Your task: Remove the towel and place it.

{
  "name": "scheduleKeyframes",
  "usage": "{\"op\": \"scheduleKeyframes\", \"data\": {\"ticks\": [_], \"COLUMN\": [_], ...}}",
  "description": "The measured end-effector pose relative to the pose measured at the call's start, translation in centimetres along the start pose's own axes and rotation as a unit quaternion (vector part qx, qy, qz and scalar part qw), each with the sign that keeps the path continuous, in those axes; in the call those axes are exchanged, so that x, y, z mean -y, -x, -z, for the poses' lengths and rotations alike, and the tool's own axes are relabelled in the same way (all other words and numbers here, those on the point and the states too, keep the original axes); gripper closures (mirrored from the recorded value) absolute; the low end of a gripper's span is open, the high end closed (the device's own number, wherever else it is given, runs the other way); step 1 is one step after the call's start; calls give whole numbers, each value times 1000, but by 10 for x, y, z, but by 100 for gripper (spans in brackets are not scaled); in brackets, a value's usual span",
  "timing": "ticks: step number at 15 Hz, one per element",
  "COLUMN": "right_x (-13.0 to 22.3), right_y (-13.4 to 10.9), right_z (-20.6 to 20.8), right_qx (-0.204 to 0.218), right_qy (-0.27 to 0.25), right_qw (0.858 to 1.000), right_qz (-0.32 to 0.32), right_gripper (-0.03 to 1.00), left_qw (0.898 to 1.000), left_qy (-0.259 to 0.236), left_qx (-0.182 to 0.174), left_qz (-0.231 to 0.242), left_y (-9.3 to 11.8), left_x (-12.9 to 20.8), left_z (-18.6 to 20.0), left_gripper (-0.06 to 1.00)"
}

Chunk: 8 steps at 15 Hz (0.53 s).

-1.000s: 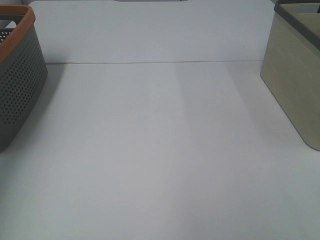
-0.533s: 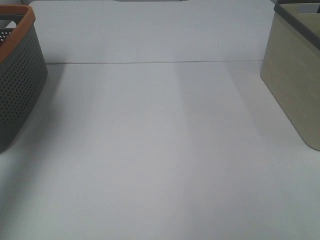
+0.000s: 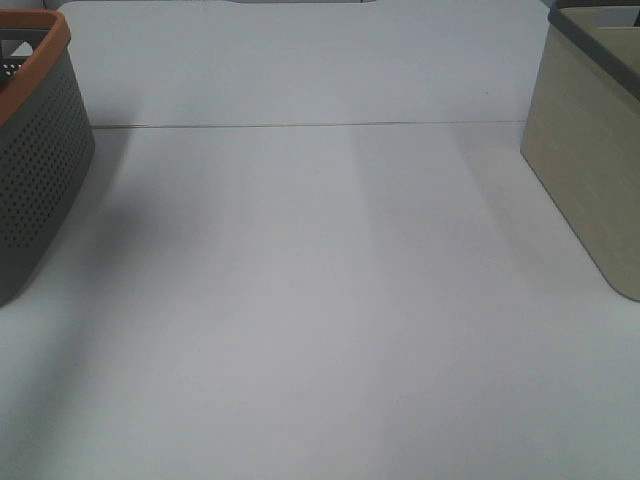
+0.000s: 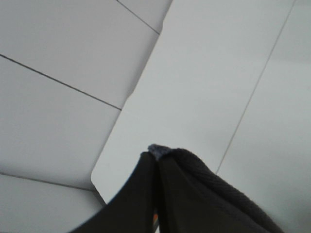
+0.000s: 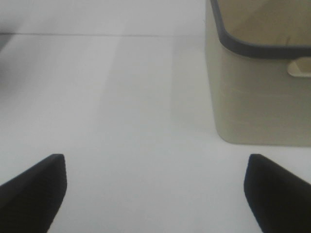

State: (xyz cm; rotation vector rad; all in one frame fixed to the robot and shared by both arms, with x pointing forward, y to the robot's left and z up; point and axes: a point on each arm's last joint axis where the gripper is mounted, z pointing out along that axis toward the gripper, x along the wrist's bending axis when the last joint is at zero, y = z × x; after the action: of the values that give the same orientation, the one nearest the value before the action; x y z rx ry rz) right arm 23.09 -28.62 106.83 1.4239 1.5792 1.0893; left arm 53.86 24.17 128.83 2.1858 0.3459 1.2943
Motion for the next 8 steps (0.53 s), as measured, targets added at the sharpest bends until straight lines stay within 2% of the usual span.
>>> {"op": "scheduleKeyframes", "data": {"ticks": [1, 3, 6, 8], "right_x": [-14, -26, -42, -52], "right_y": [-8, -13, -13, -10], "right_z": [-9, -26, -46, -69], "right_qx": [-52, -100, -118, -120], "right_qy": [-4, -23, -5, -11], "right_qw": [999, 995, 993, 993], "right_qz": [7, 18, 16, 17], "right_gripper": [1, 1, 1, 1], "left_qw": [999, 996, 988, 985], "left_qy": [45, 87, 140, 165], "left_qx": [-5, -19, -53, -44], "left_qz": [-8, -19, -29, -40], "left_y": [8, 15, 20, 30], "left_x": [-21, -41, -64, -80], "left_z": [-3, -4, -3, -12], "left_gripper": [94, 94, 94, 94]}}
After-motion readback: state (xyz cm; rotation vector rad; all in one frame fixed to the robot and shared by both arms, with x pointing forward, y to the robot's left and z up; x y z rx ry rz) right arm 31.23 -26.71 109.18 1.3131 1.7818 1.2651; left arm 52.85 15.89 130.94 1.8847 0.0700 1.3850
